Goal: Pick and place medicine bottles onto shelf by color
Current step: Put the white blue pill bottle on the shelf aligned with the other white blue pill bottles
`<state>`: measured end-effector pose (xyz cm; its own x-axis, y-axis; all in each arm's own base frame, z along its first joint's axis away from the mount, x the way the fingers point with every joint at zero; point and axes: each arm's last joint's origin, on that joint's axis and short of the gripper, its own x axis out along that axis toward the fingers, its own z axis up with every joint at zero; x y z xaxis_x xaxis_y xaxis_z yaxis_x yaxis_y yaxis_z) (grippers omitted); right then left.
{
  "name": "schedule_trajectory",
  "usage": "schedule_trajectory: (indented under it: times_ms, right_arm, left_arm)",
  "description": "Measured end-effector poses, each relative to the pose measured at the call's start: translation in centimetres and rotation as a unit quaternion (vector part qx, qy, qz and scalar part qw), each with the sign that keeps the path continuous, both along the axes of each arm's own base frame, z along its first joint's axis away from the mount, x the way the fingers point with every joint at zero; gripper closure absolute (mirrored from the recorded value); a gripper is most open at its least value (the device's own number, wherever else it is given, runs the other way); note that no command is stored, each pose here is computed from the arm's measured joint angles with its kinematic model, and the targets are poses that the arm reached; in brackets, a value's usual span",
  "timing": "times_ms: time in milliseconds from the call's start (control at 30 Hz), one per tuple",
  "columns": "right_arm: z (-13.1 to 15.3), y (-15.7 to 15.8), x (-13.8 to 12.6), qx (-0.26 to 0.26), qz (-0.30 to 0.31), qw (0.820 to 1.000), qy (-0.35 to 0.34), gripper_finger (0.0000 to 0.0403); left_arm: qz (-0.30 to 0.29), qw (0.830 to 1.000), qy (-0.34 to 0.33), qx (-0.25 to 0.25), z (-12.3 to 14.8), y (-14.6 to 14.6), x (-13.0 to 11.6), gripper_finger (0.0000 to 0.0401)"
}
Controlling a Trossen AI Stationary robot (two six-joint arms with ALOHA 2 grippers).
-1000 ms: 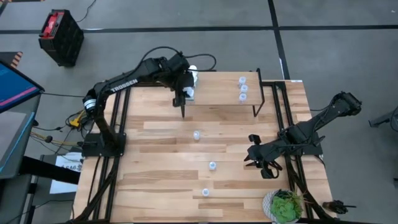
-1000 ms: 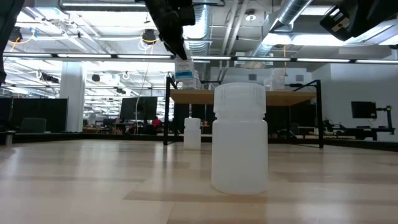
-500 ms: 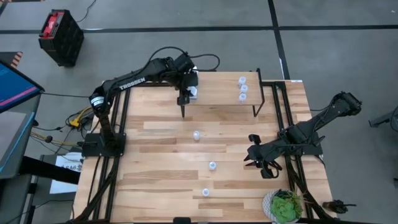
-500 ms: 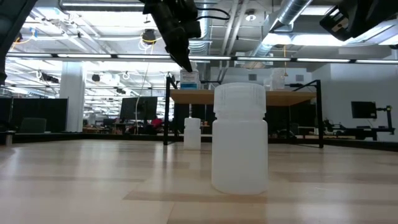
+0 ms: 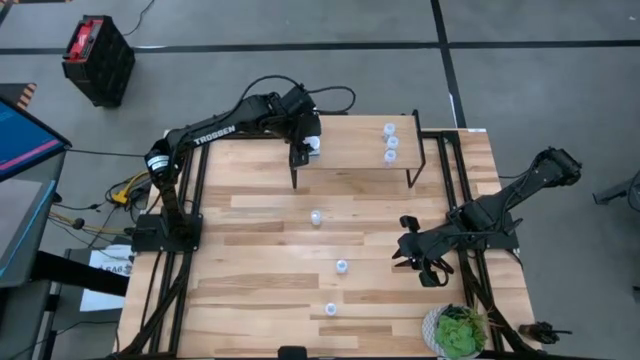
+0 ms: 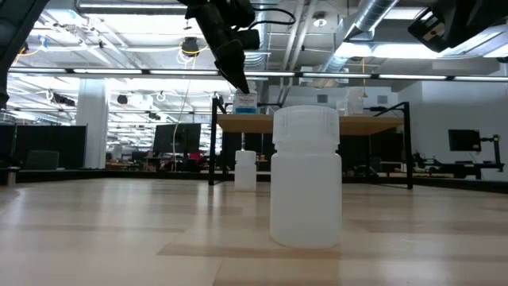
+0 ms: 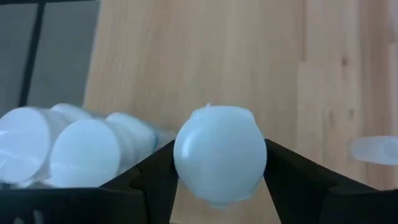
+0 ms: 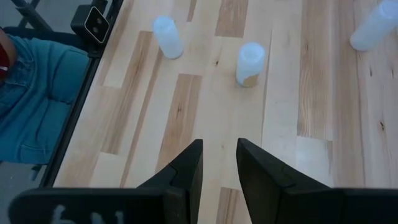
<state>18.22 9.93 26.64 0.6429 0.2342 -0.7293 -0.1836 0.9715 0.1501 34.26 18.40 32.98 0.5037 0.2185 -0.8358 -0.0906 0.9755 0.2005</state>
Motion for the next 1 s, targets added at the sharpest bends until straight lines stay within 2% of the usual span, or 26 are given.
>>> schedule_trajectory:
  times_ms: [267,667,833,900,1000]
  right_arm:
    - [0.0,0.0,0.0,0.0,0.0,1.0,0.0,0.0282]
    - [-0.1,-0.1,-0.1,-0.005,0.0,1.0,0.01,0.0282]
    - [-0.1,-0.1,-0.1,-0.006,0.001,1.0,0.01,0.0282]
    - [-0.1,-0.1,-0.1,-0.006,0.001,1.0,0.01,0.0282]
    - [-0.1,-0.1,-0.1,-0.006,0.001,1.0,0.01,0.0282]
  left_arm:
    - [0.003,1.0,0.012,-0.003,0.3,-0.2,-0.2,0.0168]
    - [0.001,0.997,-0.041,0.061,5.9,-1.9,0.1,0.0163]
    - [-0.043,0.996,-0.073,-0.008,6.2,-3.9,0.8,0.0163]
    - [-0.058,0.997,-0.049,-0.023,5.4,-4.7,0.9,0.0163]
    - [-0.057,0.998,-0.005,-0.019,3.6,-5.4,1.1,0.0163]
